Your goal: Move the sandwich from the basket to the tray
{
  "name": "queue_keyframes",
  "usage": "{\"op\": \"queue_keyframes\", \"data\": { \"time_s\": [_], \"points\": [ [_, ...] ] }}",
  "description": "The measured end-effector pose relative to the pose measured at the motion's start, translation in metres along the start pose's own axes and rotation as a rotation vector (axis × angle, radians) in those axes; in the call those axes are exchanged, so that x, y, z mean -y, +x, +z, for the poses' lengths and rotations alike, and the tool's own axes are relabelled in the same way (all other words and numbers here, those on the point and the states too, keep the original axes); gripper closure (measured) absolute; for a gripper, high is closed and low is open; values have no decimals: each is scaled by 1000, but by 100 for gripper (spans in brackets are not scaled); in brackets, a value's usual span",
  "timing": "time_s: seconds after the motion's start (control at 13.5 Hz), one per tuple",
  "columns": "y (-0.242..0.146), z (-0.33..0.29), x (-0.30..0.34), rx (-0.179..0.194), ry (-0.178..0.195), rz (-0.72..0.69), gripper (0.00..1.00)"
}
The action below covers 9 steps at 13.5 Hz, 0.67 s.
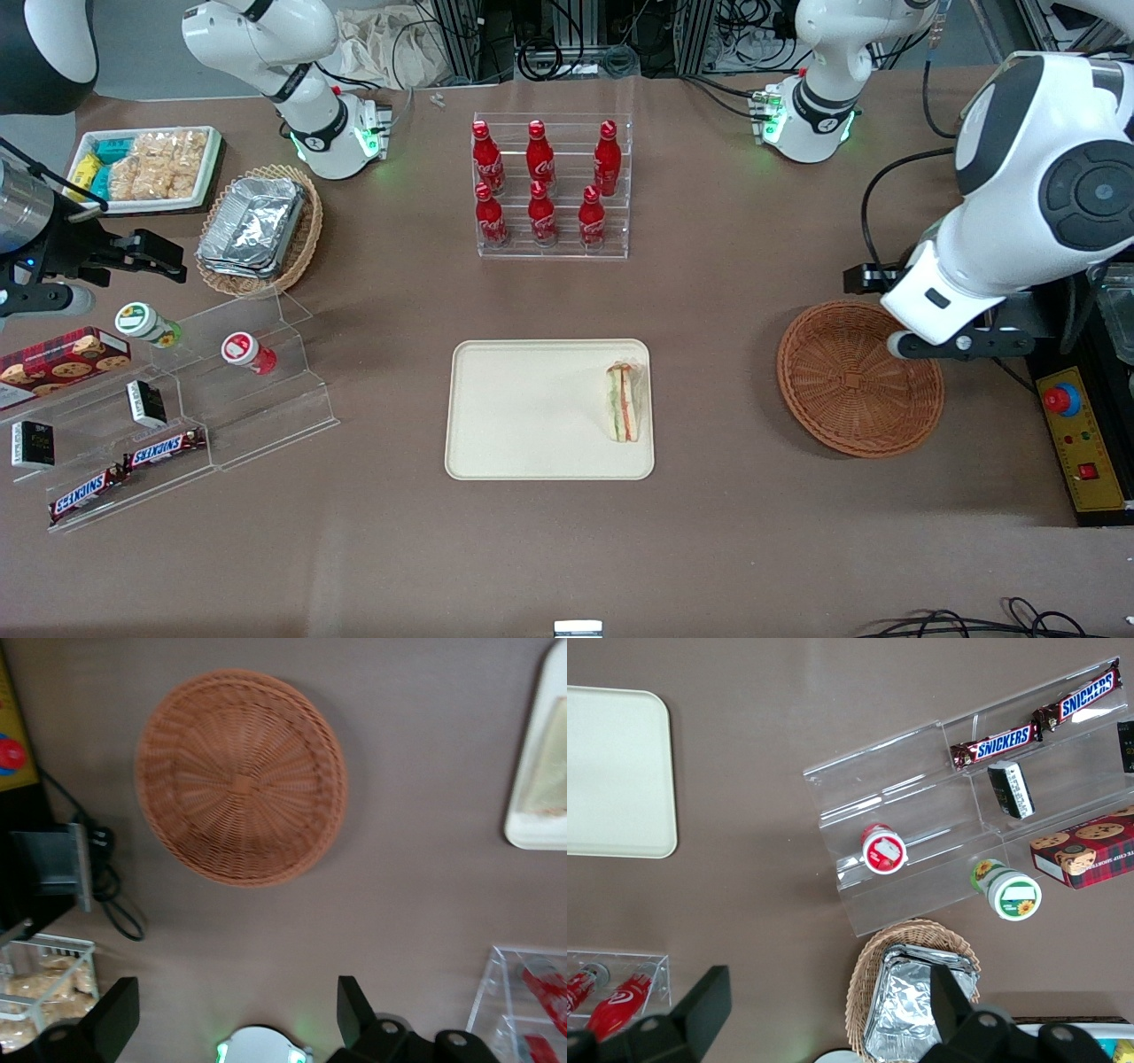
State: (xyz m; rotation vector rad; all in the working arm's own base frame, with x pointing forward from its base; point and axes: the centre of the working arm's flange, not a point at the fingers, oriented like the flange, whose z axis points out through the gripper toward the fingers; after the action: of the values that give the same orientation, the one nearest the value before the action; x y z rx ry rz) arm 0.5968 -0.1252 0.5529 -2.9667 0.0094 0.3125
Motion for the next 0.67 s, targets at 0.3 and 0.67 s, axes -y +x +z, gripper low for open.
{"op": "queue_keyframes", "data": {
  "time_s": [0.3,0.67],
  "points": [
    [4,-1,45,-1,-15,5,0],
    [-4,-8,115,-1,-100,-13,0]
  ]
}}
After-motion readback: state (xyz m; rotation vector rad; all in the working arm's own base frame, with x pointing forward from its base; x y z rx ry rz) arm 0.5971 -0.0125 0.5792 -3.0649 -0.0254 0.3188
